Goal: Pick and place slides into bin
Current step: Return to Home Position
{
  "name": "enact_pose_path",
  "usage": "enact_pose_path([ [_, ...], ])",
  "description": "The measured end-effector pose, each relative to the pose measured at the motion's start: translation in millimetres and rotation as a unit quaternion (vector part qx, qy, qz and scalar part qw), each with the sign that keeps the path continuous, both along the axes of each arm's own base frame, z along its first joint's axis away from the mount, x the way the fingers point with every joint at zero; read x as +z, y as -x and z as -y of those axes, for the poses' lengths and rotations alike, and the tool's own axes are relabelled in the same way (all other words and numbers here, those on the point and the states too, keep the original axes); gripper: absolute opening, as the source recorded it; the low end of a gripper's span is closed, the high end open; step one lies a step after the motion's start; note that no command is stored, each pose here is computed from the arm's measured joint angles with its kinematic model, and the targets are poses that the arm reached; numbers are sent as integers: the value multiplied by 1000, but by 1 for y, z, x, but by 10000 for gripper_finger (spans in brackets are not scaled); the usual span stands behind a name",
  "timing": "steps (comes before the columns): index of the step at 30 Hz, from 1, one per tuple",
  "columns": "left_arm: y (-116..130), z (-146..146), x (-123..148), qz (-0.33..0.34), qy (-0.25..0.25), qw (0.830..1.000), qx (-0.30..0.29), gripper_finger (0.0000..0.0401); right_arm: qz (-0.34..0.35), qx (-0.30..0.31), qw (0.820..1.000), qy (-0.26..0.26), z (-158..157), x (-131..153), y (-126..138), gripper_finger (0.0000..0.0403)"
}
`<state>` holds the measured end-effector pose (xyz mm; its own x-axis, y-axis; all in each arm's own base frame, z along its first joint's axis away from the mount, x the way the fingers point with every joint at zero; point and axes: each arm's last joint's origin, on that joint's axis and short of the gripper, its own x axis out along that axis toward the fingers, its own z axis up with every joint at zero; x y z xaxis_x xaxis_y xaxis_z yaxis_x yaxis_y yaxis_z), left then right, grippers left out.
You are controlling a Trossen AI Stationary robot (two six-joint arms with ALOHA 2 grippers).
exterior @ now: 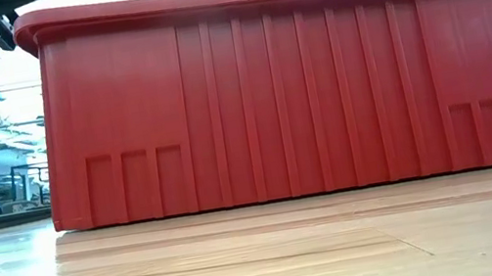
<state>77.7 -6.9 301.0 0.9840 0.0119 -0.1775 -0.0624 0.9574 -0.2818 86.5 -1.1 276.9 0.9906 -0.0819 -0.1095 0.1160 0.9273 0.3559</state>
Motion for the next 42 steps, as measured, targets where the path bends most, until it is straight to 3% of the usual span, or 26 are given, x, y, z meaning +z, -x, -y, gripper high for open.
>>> enact_pose_path([
  [8,0,0,0,0,0,1000,0,28,0,0,1000,0,0,0,0,0],
  [20,0,0,0,0,0,1000,0,1,0,0,1000,0,0,0,0,0],
  [32,0,0,0,0,0,1000,0,28,0,0,1000,0,0,0,0,0],
  [42,0,0,0,0,0,1000,0,6,0,0,1000,0,0,0,0,0],
])
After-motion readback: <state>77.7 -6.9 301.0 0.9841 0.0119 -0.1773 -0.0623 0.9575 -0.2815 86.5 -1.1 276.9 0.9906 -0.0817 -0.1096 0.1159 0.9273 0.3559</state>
